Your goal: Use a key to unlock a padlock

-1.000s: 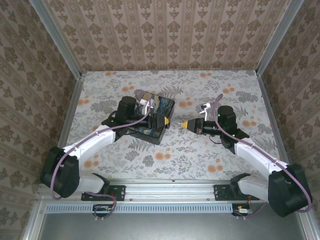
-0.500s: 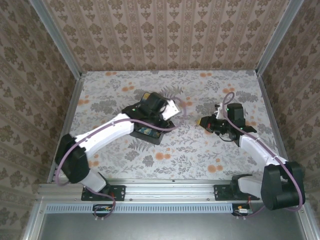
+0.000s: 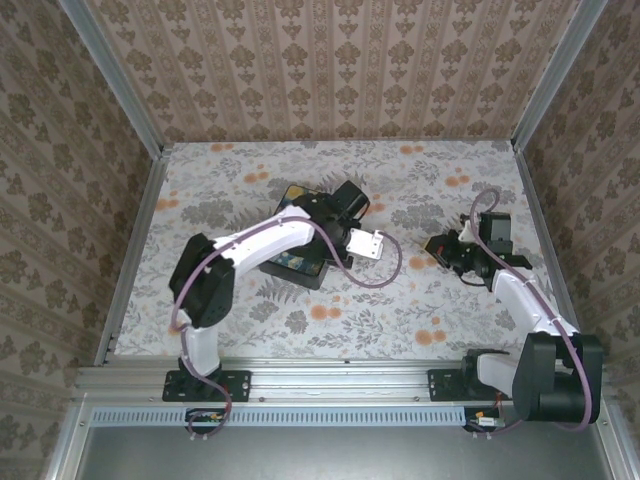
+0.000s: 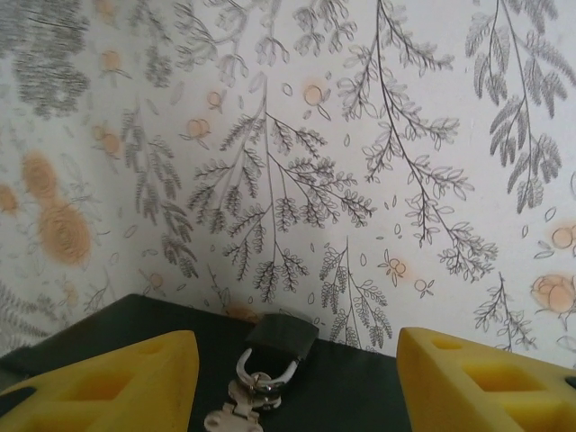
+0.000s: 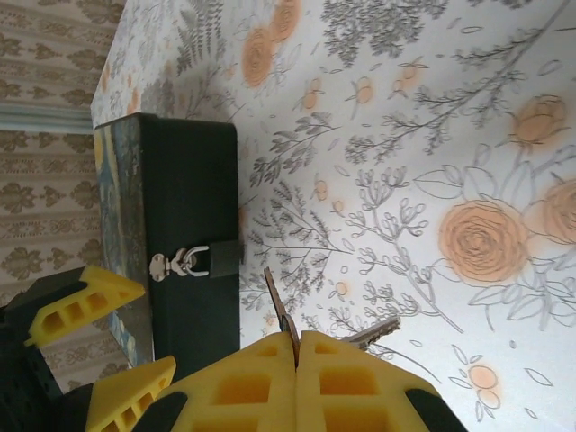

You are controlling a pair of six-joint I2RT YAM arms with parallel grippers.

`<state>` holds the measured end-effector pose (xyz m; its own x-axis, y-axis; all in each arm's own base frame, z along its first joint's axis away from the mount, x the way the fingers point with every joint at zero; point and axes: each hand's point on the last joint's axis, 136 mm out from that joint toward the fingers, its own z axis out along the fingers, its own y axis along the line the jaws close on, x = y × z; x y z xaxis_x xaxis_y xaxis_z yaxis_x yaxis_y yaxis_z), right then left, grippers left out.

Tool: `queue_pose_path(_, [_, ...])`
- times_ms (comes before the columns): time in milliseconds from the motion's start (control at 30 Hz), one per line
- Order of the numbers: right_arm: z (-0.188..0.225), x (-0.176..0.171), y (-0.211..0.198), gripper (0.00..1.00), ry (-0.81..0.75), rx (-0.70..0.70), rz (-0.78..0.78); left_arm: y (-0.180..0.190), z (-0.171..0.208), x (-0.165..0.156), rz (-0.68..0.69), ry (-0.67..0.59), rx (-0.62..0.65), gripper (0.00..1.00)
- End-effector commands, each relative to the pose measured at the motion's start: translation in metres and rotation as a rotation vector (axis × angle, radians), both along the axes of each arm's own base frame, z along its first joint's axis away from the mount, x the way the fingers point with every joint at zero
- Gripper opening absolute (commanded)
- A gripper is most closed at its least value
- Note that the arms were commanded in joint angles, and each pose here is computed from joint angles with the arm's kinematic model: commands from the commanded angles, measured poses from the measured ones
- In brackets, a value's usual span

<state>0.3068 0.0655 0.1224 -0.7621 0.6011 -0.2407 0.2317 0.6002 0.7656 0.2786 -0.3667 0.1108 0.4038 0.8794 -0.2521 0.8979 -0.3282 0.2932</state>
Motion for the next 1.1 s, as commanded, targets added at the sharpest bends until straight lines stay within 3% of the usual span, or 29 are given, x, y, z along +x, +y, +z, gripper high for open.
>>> queue_pose_path(0, [-0.008, -0.008, -0.009, 0.0, 0.023, -0.017, -0.021, 0.016, -0.017, -0.01, -0.079, 0.042, 0.163, 0.62])
queue_pose_path(300, [-0.009, -0.007, -0.024, 0.0, 0.019, 0.0, -0.079, 0.013, -0.053, 0.014, -0.069, -0.023, 0.365, 0.65])
queue_pose_path(800, [-0.006, -0.003, -0.017, 0.0, 0.012, 0.046, -0.046, 0.035, -0.073, 0.03, -0.019, -0.091, 0.615, 0.73])
queue_pose_path(900, [-0.005, -0.002, -0.016, 0.0, 0.011, 0.057, -0.042, 0.039, -0.077, 0.033, -0.011, -0.091, 0.638, 0.71])
queue_pose_path(1067, [-0.004, -0.004, -0.014, 0.0, 0.009, 0.059, -0.031, 0.037, -0.078, 0.034, -0.001, -0.082, 0.631, 0.58])
